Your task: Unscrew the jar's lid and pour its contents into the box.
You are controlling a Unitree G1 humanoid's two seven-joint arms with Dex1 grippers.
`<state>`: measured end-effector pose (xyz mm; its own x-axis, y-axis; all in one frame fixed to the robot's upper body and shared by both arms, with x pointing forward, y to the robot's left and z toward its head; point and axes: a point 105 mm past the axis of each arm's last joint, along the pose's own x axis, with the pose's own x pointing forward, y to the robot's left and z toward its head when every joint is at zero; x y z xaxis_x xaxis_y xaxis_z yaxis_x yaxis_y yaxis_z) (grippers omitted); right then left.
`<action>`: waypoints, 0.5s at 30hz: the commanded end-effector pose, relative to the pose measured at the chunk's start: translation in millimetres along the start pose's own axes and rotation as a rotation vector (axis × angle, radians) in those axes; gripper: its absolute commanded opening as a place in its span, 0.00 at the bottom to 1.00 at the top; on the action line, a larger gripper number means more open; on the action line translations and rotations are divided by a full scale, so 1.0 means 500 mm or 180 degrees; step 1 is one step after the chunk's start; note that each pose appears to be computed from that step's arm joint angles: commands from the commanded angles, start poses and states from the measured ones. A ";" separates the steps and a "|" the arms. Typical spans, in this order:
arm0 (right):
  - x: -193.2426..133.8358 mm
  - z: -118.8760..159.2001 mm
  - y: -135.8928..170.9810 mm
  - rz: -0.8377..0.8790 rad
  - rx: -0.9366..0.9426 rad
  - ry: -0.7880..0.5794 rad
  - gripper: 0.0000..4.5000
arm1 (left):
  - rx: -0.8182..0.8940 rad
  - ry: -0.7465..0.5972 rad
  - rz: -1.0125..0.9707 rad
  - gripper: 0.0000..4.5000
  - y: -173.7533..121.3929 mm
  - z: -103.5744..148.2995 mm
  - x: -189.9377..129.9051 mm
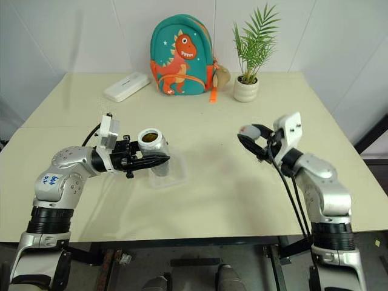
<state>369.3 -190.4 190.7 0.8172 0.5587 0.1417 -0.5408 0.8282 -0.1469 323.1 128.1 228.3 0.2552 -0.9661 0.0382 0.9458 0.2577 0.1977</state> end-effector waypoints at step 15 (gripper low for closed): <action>-0.031 -0.070 -0.021 -0.0092 0.0180 0.0075 1.00 | 0.0043 -0.0159 0.0063 0.43 0.020 0.032 0.010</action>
<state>374.4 -201.6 127.0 0.8523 0.5209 0.0461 -0.5195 0.8535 -0.0407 329.4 123.5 232.3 0.2548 -0.9653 0.0579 0.9482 0.2612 0.1807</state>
